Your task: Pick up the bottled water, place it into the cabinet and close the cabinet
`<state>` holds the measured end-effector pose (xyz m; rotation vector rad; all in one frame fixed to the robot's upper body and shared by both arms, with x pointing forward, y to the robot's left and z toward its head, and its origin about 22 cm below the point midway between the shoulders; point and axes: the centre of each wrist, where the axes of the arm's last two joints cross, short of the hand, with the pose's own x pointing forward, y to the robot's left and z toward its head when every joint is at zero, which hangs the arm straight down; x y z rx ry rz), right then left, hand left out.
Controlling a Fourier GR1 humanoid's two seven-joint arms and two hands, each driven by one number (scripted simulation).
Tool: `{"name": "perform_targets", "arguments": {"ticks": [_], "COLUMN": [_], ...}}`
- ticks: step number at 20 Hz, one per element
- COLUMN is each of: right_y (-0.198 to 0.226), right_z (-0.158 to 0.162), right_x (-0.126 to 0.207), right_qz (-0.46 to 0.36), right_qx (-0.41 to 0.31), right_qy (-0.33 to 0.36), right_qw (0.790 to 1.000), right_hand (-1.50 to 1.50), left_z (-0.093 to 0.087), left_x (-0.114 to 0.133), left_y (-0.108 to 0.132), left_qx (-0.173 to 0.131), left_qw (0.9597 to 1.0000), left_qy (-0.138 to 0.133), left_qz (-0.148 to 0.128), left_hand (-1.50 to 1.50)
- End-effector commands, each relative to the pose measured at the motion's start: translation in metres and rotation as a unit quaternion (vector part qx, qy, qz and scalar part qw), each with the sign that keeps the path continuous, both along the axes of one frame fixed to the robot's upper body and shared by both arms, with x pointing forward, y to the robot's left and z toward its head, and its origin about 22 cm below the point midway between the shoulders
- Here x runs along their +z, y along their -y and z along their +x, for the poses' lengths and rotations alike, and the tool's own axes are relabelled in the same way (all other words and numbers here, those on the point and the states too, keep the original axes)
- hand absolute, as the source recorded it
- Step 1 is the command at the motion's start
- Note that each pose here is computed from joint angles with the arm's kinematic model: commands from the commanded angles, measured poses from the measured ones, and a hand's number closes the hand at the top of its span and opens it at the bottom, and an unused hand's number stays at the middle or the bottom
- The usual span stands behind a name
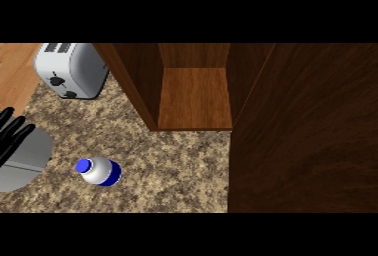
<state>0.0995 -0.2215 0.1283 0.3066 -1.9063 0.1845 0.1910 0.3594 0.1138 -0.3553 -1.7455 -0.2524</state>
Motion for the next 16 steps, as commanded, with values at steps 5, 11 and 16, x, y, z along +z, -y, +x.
{"name": "perform_targets", "arguments": {"ticks": [5, 11, 16], "right_y": [0.001, -0.001, -0.003], "right_z": [-0.040, -0.050, -0.054], "right_x": [0.028, 0.033, 0.031], "right_qz": [-0.004, -0.010, -0.018], "right_qx": [0.012, 0.017, 0.013], "right_qy": [0.008, 0.021, 0.020], "right_qw": [1.000, 1.000, 1.000], "right_hand": [-1.50, -1.50, -1.50], "left_z": [0.018, 0.044, 0.038], "left_x": [-0.046, -0.073, -0.122], "left_y": [-0.020, -0.007, -0.023], "left_qx": [0.017, -0.001, -0.004], "left_qw": [0.9983, 0.9948, 0.9886], "left_qy": [-0.055, -0.099, -0.150], "left_qz": [0.006, 0.026, -0.002], "left_hand": [-1.50, -1.50, -1.50]}}
